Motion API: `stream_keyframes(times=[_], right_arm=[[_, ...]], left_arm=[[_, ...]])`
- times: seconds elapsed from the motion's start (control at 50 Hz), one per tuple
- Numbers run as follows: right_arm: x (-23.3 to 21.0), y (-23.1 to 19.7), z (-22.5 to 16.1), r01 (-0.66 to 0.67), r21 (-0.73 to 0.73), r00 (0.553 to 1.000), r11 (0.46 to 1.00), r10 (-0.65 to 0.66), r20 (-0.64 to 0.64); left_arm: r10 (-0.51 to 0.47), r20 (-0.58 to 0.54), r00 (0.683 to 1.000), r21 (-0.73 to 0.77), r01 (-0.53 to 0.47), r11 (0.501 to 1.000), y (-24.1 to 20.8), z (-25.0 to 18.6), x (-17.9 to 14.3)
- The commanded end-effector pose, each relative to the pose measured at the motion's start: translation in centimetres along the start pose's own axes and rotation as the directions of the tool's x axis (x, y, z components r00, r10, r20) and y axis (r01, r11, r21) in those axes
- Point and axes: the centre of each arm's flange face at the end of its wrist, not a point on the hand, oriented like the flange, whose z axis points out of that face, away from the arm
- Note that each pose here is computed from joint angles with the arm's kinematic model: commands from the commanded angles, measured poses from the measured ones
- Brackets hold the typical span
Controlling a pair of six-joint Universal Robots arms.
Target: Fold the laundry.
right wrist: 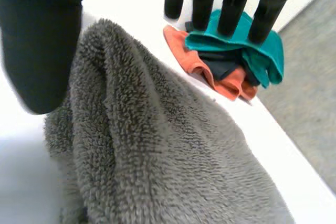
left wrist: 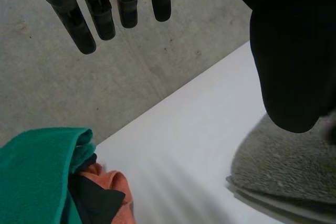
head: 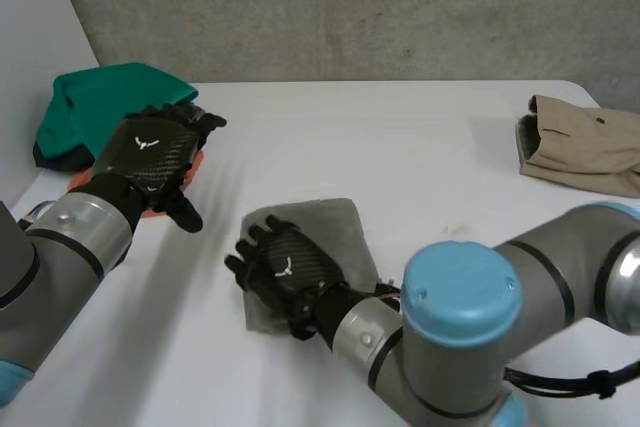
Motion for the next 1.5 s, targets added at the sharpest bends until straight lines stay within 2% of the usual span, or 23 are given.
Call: stream_keyframes(times=[0.02, 0.04, 0.08, 0.1, 0.16, 0.28, 0.36, 0.46, 0.54, 0.6, 0.64, 0.72, 0.88, 0.98, 1.06, 1.12, 1.14, 1.16, 1.22, 1.24, 1.3, 1.38, 1.5], right_arm=[[7.7, -2.0, -0.8, -0.272, 0.121, 0.934, 0.955, 0.292, -0.206], [9.7, -2.4, -1.7, -0.336, 0.153, 0.894, 0.929, 0.366, -0.258], [11.3, -2.4, -2.5, -0.395, 0.170, 0.850, 0.903, 0.430, -0.304], [12.3, -1.8, -3.0, -0.452, 0.175, 0.806, 0.874, 0.485, -0.339], [13.9, -0.9, -3.5, -0.517, 0.165, 0.755, 0.840, 0.538, -0.375], [13.7, 1.4, -2.2, -0.615, 0.035, 0.730, 0.787, 0.586, -0.351], [12.8, 3.1, -0.9, -0.683, -0.066, 0.704, 0.728, 0.631, -0.326], [10.6, 4.8, 0.5, -0.707, -0.182, 0.703, 0.684, 0.650, -0.288], [9.0, 6.0, 1.3, -0.659, -0.240, 0.750, 0.712, 0.602, -0.275], [8.6, 6.6, 1.3, -0.581, -0.280, 0.810, 0.765, 0.508, -0.292], [9.0, 6.5, 1.2, -0.512, -0.296, 0.850, 0.806, 0.425, -0.312], [9.4, 4.8, 0.8, -0.420, -0.281, 0.890, 0.863, 0.331, -0.312], [7.8, -0.6, -1.2, -0.216, -0.150, 0.932, 0.965, 0.158, -0.327], [5.2, -1.8, -2.9, -0.082, -0.111, 0.936, 0.990, 0.039, -0.349], [2.2, -1.2, -4.0, -0.028, -0.118, 0.949, 0.993, -0.011, -0.315], [-0.2, 0.2, -4.9, -0.032, -0.161, 0.963, 0.987, -0.013, -0.270], [-0.7, 0.6, -5.0, -0.036, -0.170, 0.966, 0.985, -0.009, -0.260], [-1.1, 1.1, -5.1, -0.040, -0.179, 0.967, 0.983, -0.006, -0.254], [-2.4, 2.5, -4.9, -0.068, -0.178, 0.966, 0.982, 0.020, -0.256], [-2.6, 2.8, -4.8, -0.072, -0.172, 0.965, 0.982, 0.025, -0.261], [-2.9, 3.5, -4.0, -0.074, -0.140, 0.958, 0.987, 0.031, -0.285], [-2.8, 4.5, -2.7, -0.050, -0.113, 0.952, 0.992, 0.013, -0.306], [-2.0, 5.4, -1.2, -0.023, -0.083, 0.939, 0.996, -0.007, -0.343]], left_arm=[[-0.045, -0.033, 0.998, 0.028, 0.046, 0.999, -0.9, 0.7, 1.6], [-0.047, -0.036, 0.998, 0.032, 0.049, 0.998, -1.1, 0.8, 1.7], [-0.057, -0.063, 0.996, 0.053, 0.060, 0.997, -1.7, 1.1, 2.9], [-0.061, -0.075, 0.995, 0.056, 0.065, 0.996, -1.8, 1.1, 3.4], [-0.072, -0.137, 0.988, 0.061, 0.081, 0.995, -2.0, 1.4, 5.7], [-0.087, -0.207, 0.974, -0.009, 0.087, 0.996, -0.1, 2.3, 9.9], [-0.079, -0.147, 0.986, -0.112, 0.063, 0.992, 2.4, 2.9, 10.1], [-0.058, -0.046, 0.997, -0.265, 0.044, 0.963, 5.8, 3.2, 8.7], [-0.049, -0.033, 0.998, -0.364, 0.033, 0.931, 8.1, 3.0, 8.1], [-0.053, -0.038, 0.998, -0.404, 0.033, 0.914, 9.0, 2.8, 7.8], [-0.062, -0.057, 0.996, -0.412, 0.033, 0.910, 9.2, 2.8, 7.7], [-0.059, -0.116, 0.991, -0.383, 0.010, 0.924, 8.2, 2.5, 7.9], [-0.071, -0.158, 0.985, -0.195, 0.040, 0.980, 2.2, 2.0, 6.8], [-0.078, -0.177, 0.981, -0.048, 0.071, 0.996, -1.9, 1.8, 5.2], [-0.096, -0.268, 0.959, 0.026, 0.107, 0.994, -4.5, 1.6, 4.4], [-0.141, -0.400, 0.906, 0.005, 0.156, 0.988, -5.7, 0.7, 4.7], [-0.155, -0.437, 0.886, -0.008, 0.169, 0.986, -5.9, 0.4, 4.8], [-0.182, -0.508, 0.842, -0.041, 0.188, 0.981, -6.1, -0.2, 5.2], [-0.216, -0.598, 0.772, -0.091, 0.202, 0.975, -6.3, -1.2, 5.9], [-0.231, -0.644, 0.729, -0.118, 0.203, 0.972, -6.3, -1.9, 6.4], [-0.240, -0.692, 0.681, -0.140, 0.200, 0.970, -6.2, -2.6, 6.9], [-0.219, -0.706, 0.674, -0.133, 0.177, 0.975, -5.9, -3.0, 7.5], [-0.185, -0.686, 0.704, -0.111, 0.150, 0.982, -5.4, -3.0, 7.8]])
